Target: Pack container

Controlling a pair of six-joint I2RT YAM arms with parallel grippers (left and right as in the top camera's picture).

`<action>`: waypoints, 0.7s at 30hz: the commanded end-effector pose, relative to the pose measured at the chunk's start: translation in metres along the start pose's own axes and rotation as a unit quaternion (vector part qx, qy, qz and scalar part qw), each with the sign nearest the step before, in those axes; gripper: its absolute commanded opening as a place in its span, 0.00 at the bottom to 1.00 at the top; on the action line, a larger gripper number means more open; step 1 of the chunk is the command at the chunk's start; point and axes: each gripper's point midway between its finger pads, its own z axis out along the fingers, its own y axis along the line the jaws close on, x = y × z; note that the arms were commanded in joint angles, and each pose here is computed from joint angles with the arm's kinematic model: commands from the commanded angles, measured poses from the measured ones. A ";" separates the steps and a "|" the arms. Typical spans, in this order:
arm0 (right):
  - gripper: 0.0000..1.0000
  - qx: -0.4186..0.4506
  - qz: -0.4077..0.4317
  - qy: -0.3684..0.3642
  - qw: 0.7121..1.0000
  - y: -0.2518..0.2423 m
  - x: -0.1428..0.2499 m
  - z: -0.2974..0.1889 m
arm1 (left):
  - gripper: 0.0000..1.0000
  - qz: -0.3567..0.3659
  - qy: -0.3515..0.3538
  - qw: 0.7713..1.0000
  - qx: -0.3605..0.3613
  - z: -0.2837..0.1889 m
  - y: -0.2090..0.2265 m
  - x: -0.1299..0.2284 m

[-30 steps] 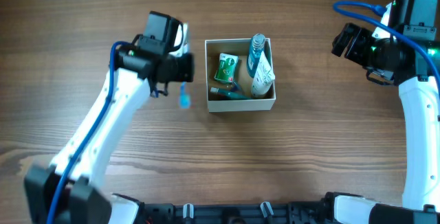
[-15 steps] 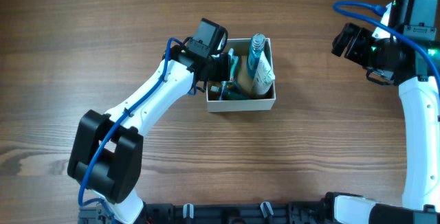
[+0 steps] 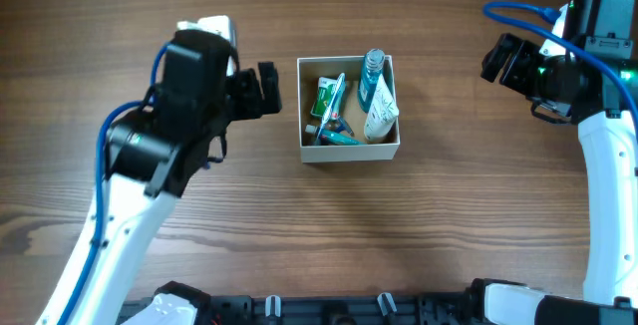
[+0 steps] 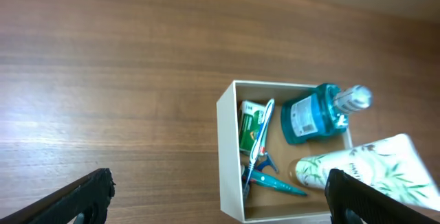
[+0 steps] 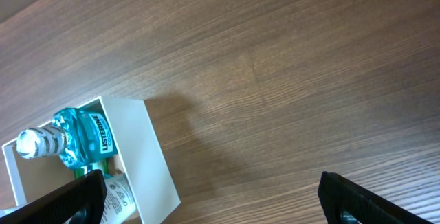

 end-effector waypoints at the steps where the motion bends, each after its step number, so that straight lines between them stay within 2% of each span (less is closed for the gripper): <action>1: 1.00 -0.006 0.008 0.000 1.000 0.001 -0.001 0.000 | 1.00 -0.001 -0.027 1.000 -0.007 -0.016 0.005 -0.009; 4: 1.00 -0.006 0.008 0.000 1.000 0.001 -0.001 0.000 | 1.00 0.004 -0.038 0.998 -0.044 -0.017 0.018 -0.012; 7: 1.00 -0.006 0.008 0.000 1.000 0.001 -0.001 0.000 | 1.00 0.003 -0.034 0.998 -0.052 -0.017 0.022 -0.010; 13: 1.00 -0.006 0.008 -0.001 1.000 0.001 -0.001 0.000 | 1.00 -0.027 -0.049 0.998 -0.031 -0.026 0.044 0.009; 16: 1.00 -0.006 0.008 0.000 1.000 0.001 -0.001 0.000 | 1.00 -0.031 -0.064 0.997 0.015 -0.022 0.063 0.035; 21: 1.00 -0.006 0.008 0.000 1.000 0.001 -0.001 0.000 | 1.00 -0.051 -0.089 0.995 0.003 -0.019 0.099 0.101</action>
